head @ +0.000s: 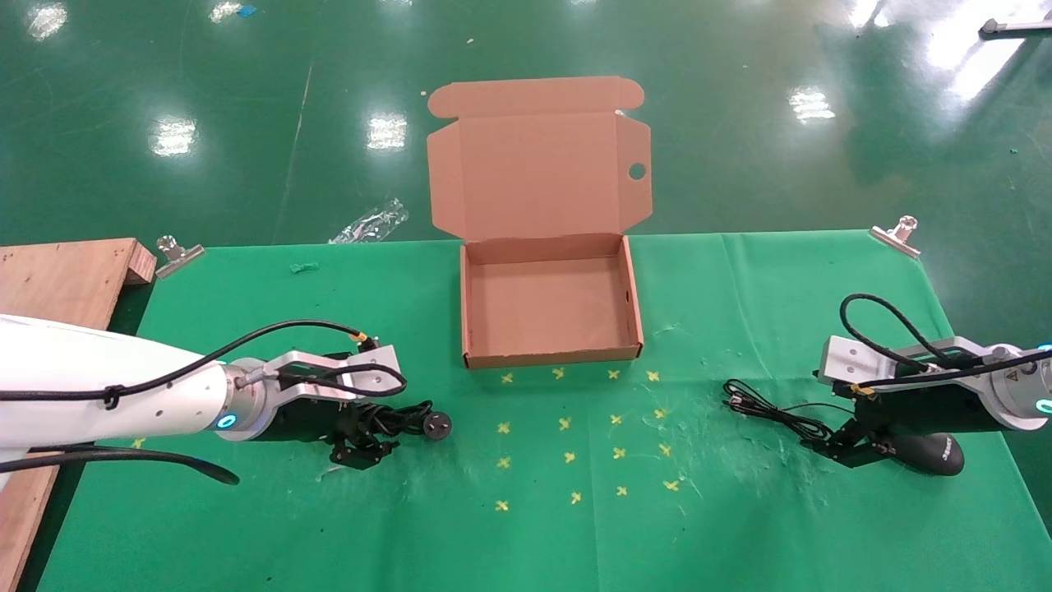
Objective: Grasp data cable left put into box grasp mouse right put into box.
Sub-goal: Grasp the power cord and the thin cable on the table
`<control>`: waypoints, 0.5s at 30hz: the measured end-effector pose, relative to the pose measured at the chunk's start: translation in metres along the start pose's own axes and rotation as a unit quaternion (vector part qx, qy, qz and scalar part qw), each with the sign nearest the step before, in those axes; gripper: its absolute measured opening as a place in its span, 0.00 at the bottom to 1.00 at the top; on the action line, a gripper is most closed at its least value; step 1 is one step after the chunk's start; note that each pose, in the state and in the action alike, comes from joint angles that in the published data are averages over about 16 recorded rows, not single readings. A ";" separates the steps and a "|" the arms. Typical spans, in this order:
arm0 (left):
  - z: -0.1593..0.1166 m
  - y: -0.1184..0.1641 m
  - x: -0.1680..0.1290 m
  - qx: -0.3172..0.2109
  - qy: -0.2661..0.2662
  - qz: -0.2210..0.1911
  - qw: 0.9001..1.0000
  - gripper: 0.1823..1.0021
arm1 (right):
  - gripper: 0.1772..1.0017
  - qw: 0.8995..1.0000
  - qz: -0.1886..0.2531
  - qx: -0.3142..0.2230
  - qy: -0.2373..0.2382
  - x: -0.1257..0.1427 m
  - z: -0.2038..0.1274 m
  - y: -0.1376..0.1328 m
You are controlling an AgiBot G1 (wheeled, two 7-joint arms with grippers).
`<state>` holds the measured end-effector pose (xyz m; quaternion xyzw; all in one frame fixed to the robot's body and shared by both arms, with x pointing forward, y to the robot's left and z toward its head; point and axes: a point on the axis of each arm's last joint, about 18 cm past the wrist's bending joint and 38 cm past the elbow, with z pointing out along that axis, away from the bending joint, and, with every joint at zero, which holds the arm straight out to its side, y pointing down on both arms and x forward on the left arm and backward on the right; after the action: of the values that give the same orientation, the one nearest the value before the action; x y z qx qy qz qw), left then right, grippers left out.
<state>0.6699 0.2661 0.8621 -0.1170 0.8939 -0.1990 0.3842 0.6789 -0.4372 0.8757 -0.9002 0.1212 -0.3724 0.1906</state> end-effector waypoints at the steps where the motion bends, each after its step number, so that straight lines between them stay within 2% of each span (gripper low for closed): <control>1: 0.000 0.000 0.000 0.000 0.000 0.000 1.000 0.89 | 0.90 1.000 0.000 0.000 0.000 0.000 0.000 0.000; 11: 0.000 0.000 0.000 0.000 0.000 0.000 1.000 0.70 | 0.71 1.000 -0.002 0.003 -0.001 0.000 -0.001 -0.001; 15: 0.000 0.000 0.000 0.000 0.000 0.000 1.000 0.57 | 0.60 1.000 -0.002 0.003 -0.001 0.000 -0.001 -0.001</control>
<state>0.6699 0.2661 0.8621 -0.1171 0.8939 -0.1991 0.3842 0.6780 -0.4361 0.8769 -0.9004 0.1178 -0.3718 0.1929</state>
